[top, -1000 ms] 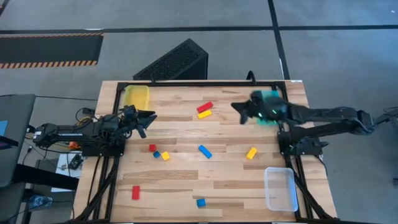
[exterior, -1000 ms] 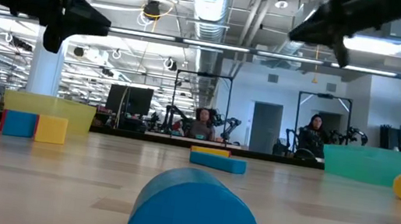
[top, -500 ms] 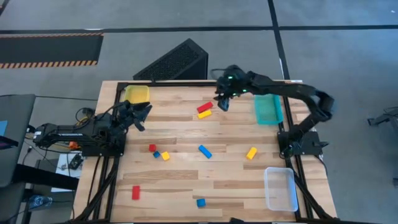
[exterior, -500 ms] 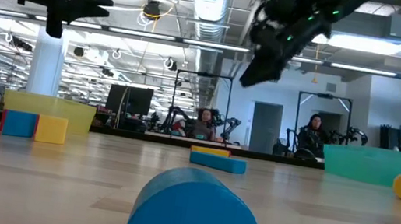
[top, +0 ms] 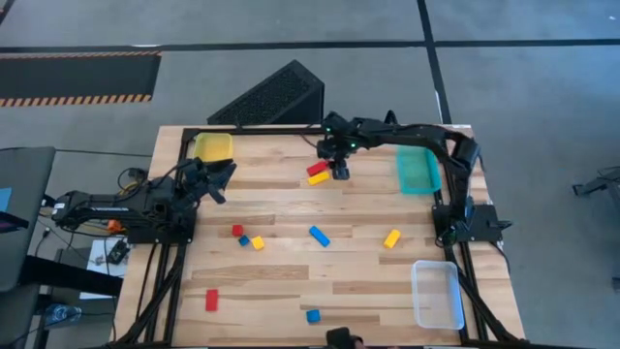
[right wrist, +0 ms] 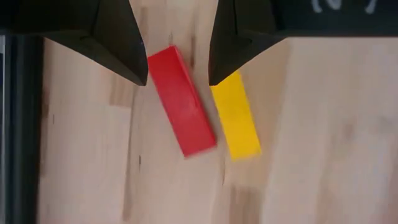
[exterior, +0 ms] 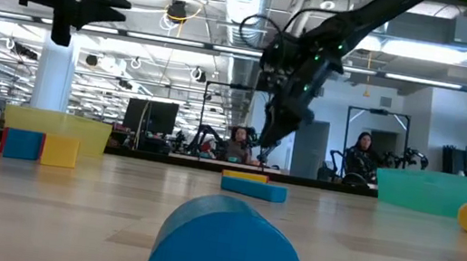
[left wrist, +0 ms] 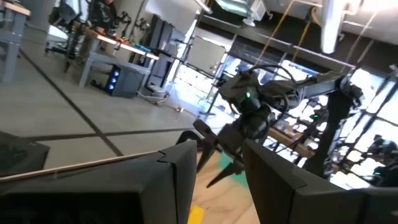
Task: Sort & place blocks by color
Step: Put the top red block into the yellow bin
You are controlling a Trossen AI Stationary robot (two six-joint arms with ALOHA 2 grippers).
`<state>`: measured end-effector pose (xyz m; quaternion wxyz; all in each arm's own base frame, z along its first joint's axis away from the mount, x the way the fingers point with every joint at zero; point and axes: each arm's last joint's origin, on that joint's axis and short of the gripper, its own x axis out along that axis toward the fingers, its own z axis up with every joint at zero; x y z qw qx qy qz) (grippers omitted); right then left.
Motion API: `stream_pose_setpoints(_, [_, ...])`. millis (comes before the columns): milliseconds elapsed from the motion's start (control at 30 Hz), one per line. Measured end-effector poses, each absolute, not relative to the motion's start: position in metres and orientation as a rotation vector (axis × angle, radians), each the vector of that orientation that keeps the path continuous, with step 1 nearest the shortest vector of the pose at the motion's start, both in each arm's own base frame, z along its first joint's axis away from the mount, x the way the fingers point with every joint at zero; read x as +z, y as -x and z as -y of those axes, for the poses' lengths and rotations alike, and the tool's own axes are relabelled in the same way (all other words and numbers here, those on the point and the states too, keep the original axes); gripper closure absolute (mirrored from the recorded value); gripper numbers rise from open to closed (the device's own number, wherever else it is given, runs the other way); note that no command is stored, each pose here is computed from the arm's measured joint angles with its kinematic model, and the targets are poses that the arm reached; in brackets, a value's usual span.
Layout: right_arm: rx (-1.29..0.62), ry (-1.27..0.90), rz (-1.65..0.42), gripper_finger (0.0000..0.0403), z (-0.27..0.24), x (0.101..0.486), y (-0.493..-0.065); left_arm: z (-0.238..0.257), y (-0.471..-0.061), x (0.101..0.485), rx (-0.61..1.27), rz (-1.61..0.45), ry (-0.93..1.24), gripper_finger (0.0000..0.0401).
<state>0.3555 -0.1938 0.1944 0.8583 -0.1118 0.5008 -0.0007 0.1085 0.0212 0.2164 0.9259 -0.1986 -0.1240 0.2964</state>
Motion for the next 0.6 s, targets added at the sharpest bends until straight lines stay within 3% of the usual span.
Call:
stream_pose_setpoints(267, [0.089, 0.381, -1.140, 0.0215, 0.208, 0.171, -0.368, -0.022, -0.109, 0.213, 0.660, 0.231, 0.398, 0.0282])
stream_pose_setpoints(600, [0.100, 0.348, -1.191, 0.0217, 0.223, 0.160, -0.371, -0.023, -0.114, 0.209, 0.671, 0.193, 0.408, 0.0282])
